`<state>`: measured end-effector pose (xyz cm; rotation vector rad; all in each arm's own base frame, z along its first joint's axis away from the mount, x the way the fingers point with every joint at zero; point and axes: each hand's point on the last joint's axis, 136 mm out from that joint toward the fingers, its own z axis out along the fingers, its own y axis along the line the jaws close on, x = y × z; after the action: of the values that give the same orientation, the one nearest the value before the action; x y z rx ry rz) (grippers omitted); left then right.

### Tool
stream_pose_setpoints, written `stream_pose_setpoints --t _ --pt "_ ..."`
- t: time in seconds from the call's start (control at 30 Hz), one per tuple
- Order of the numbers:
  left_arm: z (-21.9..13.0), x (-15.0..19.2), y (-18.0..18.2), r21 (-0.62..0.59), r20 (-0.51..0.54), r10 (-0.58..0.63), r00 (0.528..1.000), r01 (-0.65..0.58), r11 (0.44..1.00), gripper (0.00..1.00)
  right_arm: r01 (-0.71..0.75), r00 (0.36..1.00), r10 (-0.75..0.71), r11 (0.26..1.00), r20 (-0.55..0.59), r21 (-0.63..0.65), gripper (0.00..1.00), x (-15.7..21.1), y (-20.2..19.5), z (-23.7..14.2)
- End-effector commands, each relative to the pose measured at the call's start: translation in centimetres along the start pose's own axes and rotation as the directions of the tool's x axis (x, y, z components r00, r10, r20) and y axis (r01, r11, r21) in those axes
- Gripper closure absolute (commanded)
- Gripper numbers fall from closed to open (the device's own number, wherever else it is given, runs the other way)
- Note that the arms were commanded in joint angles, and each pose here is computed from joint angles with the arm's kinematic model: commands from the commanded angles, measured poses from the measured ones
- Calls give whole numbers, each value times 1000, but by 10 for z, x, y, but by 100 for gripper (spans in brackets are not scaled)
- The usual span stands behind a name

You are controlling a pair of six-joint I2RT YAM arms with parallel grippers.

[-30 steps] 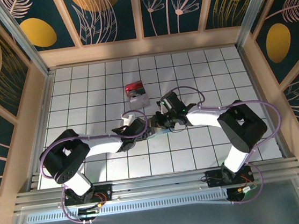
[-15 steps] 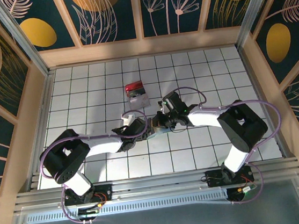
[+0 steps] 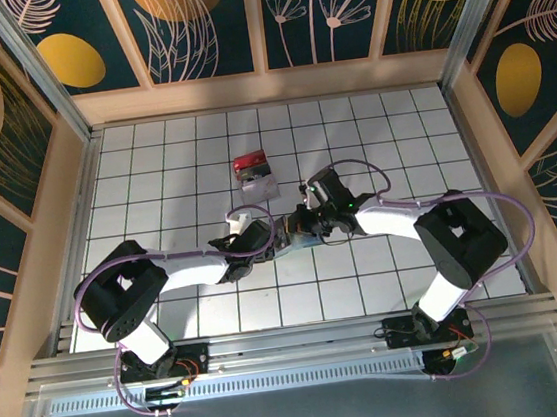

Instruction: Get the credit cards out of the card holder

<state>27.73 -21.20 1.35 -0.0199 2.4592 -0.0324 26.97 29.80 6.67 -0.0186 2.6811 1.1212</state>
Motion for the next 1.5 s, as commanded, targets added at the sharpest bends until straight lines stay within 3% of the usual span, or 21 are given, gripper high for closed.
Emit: stream_pose_setpoints --t 0.0,0.77,1.47 --pt "5 32 24 -84 -103 72 992 -81 993 1 26 999 -27 999 35 25 97 -5 -3 -10" --pt "-22 -35 -18 32 44 16 999 -17 999 1 19 999 -20 999 26 31 98 -3 -9 -6" --pt "2 -2 -16 11 -52 83 995 -82 997 1 5 1000 -5 1000 8 3 97 0 -6 -4"
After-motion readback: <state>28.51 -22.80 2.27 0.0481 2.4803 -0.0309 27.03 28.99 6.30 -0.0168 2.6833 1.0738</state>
